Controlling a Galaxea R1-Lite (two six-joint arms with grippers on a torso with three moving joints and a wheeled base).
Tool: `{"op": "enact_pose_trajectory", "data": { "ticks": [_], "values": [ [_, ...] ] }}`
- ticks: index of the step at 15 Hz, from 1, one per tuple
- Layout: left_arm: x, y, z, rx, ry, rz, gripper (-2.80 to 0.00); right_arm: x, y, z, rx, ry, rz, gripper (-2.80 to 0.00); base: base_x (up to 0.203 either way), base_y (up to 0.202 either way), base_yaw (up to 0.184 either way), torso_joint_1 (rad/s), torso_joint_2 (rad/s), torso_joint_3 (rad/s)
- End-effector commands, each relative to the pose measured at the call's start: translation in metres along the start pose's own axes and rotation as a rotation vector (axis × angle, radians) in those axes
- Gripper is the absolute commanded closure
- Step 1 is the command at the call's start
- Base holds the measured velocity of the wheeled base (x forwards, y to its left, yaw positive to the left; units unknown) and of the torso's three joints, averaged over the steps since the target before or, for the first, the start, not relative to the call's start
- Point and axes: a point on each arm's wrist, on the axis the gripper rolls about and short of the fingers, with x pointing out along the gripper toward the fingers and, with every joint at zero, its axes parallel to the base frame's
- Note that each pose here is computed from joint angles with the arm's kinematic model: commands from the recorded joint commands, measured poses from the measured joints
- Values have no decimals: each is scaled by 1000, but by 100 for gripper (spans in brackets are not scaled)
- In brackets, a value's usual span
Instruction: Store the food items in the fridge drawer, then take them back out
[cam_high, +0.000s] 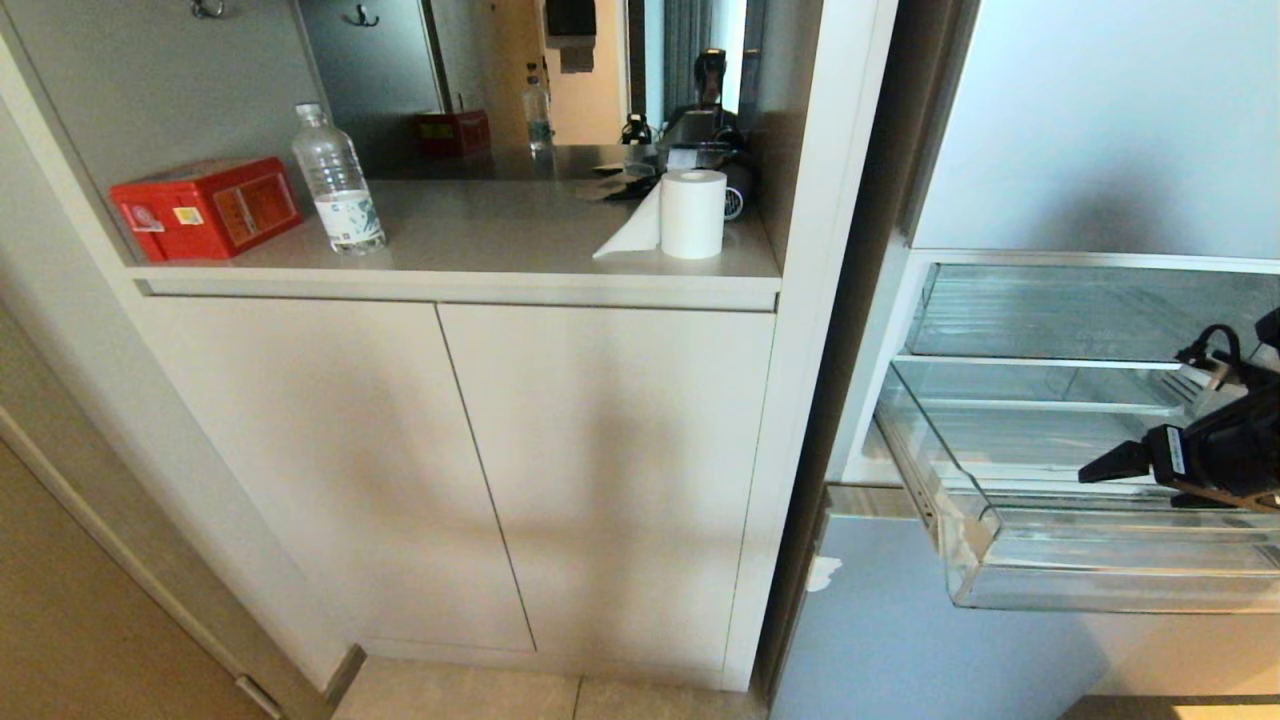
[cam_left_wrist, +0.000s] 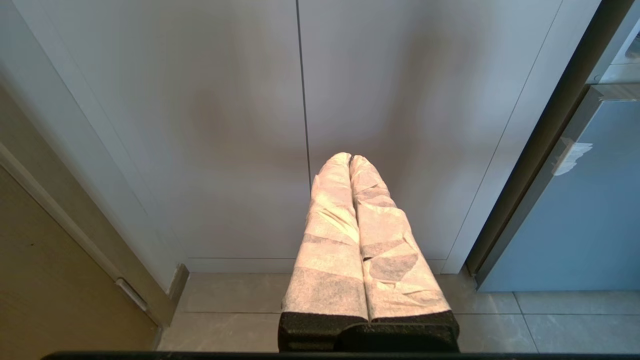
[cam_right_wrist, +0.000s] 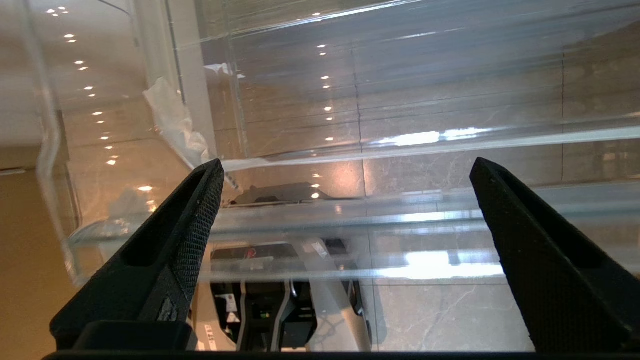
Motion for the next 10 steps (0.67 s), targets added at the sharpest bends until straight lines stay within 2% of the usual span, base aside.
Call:
{"op": "enact_pose_trajectory", "data": {
  "ticks": [1, 6, 10],
  "values": [
    [0, 0, 0, 0, 1, 0, 0, -11, 0, -5, 6, -12, -4, -280, 0, 0, 0, 0, 0, 0],
    [0, 0, 0, 0, 1, 0, 0, -25, -8, -18, 33, -15, -18, -280, 0, 0, 0, 0, 0, 0],
    [0, 0, 0, 0, 0, 0, 0, -44, 3, -13, 6, -113, 88, -280, 0, 0, 0, 0, 0, 0]
  ]
}}
